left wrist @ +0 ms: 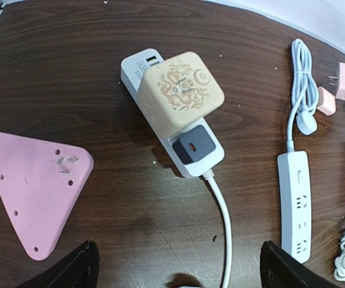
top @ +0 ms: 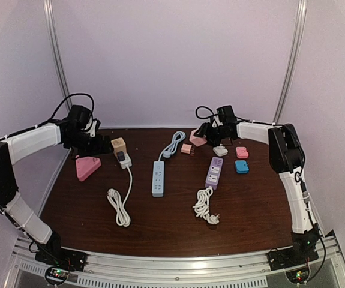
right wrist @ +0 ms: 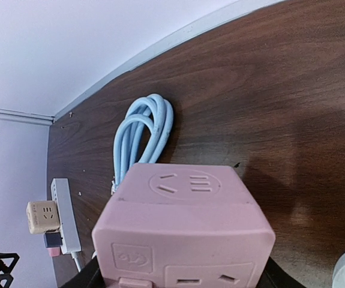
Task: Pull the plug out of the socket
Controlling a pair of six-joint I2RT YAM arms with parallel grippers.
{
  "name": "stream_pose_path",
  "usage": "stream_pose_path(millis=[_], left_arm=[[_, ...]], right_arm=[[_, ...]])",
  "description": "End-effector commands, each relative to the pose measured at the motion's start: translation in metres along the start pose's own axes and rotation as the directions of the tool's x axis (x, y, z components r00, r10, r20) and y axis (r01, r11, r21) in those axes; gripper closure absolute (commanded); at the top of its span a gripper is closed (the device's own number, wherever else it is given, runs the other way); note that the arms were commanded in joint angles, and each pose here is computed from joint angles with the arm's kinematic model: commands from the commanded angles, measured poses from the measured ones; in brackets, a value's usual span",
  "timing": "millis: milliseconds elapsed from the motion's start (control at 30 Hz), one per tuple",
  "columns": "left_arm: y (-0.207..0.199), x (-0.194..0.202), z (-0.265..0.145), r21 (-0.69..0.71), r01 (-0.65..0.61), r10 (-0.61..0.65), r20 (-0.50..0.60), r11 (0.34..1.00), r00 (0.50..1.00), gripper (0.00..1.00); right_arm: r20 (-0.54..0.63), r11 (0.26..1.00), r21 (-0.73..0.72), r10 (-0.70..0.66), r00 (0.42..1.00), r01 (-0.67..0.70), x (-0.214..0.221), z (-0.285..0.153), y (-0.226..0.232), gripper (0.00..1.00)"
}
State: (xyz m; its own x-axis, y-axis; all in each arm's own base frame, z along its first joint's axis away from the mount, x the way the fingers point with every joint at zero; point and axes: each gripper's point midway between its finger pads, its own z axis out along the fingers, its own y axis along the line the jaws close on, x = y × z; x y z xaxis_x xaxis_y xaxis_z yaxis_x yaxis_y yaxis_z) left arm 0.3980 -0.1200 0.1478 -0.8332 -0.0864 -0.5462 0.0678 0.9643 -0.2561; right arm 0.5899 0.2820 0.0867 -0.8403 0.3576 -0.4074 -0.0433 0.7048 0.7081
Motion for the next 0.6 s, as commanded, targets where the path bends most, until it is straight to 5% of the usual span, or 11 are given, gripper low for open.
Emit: stream_pose_path(millis=[0,133,567], left_arm=[[-0.014,-0.014,-0.016,0.062,-0.008,0.004,0.065,0.998,0.998,0.06],[-0.017,-0.016,-0.018,0.073,-0.015,0.01,0.072,0.997,0.997,0.06],[-0.023,-0.02,-0.016,0.082,-0.015,0.009,0.073,0.997,0.997,0.06]], right_arm=[[0.04,0.996,-0.079,0.038,0.998,-0.034,-0.018,0.003,0.009,0.83],[0.034,0.998,-0.054,0.045,0.998,-0.043,-0.013,0.007,-0.001,0.72],[0.043,0.994,0.114,-0.002,0.999,-0.003,-0.01,-0.011,-0.024,0.11]])
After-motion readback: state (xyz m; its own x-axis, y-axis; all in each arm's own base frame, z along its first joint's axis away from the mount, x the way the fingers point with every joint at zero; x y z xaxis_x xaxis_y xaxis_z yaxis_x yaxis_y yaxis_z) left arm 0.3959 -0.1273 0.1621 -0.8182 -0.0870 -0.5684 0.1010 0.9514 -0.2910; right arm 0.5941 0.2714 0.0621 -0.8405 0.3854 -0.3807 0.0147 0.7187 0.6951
